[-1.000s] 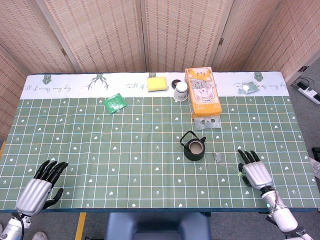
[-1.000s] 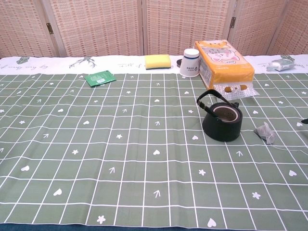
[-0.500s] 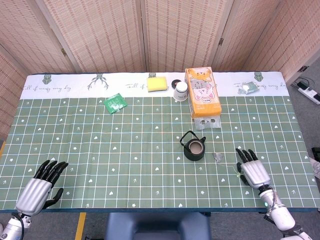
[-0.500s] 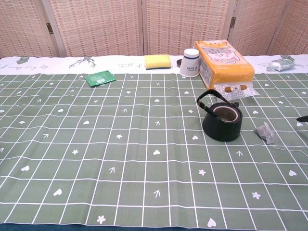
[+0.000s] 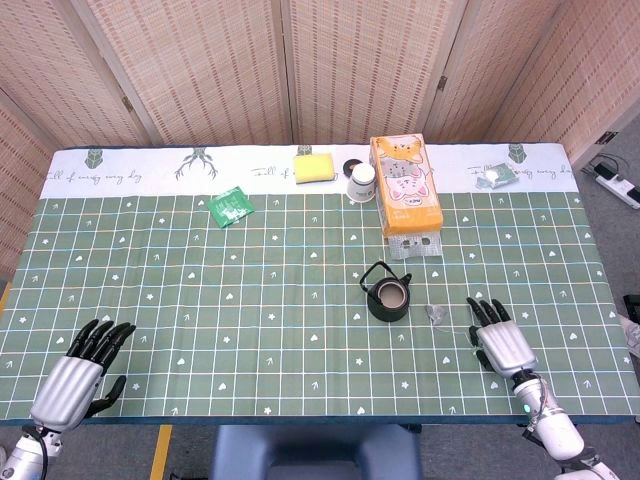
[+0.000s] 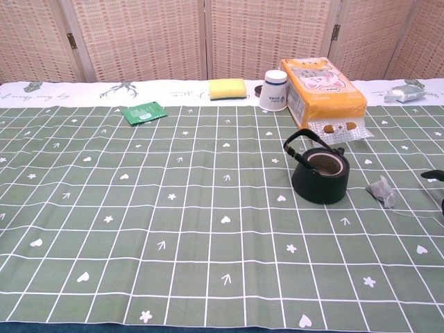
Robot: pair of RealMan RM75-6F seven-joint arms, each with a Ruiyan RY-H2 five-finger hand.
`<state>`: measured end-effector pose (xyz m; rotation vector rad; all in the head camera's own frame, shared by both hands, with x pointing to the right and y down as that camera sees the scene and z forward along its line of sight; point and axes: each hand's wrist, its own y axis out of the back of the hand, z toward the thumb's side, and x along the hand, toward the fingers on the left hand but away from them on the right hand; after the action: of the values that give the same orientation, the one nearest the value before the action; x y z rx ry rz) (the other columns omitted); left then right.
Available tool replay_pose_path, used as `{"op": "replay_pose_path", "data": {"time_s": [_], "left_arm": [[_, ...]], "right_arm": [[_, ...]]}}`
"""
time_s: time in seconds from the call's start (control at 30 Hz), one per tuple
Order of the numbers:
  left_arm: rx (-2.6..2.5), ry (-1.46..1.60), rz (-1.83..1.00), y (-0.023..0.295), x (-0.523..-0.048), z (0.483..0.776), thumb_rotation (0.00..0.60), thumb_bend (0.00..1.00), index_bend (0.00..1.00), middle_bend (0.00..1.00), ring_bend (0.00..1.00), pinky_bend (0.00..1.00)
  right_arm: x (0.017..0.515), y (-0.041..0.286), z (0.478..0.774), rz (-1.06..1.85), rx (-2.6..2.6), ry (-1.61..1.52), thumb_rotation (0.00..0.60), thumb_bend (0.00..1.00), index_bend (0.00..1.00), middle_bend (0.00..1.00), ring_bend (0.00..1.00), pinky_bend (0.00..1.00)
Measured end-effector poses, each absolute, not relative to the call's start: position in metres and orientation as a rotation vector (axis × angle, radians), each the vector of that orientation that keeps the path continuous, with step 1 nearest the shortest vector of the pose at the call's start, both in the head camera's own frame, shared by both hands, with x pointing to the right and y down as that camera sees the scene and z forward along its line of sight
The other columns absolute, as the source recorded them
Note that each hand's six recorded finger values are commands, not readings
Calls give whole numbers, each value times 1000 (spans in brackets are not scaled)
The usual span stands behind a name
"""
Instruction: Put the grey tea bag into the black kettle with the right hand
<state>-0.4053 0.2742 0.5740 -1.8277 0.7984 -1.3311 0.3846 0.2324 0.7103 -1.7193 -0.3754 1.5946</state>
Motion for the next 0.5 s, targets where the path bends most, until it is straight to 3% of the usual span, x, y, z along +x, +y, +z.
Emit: {"op": "replay_pose_path", "data": {"time_s": [0.5], "left_arm": [[-1840, 799, -1300, 275, -403, 572, 600, 443, 0, 74, 41, 0]], "right_arm": [[382, 234, 710, 1579, -1704, -362, 600, 428, 596, 21, 28, 0]]}}
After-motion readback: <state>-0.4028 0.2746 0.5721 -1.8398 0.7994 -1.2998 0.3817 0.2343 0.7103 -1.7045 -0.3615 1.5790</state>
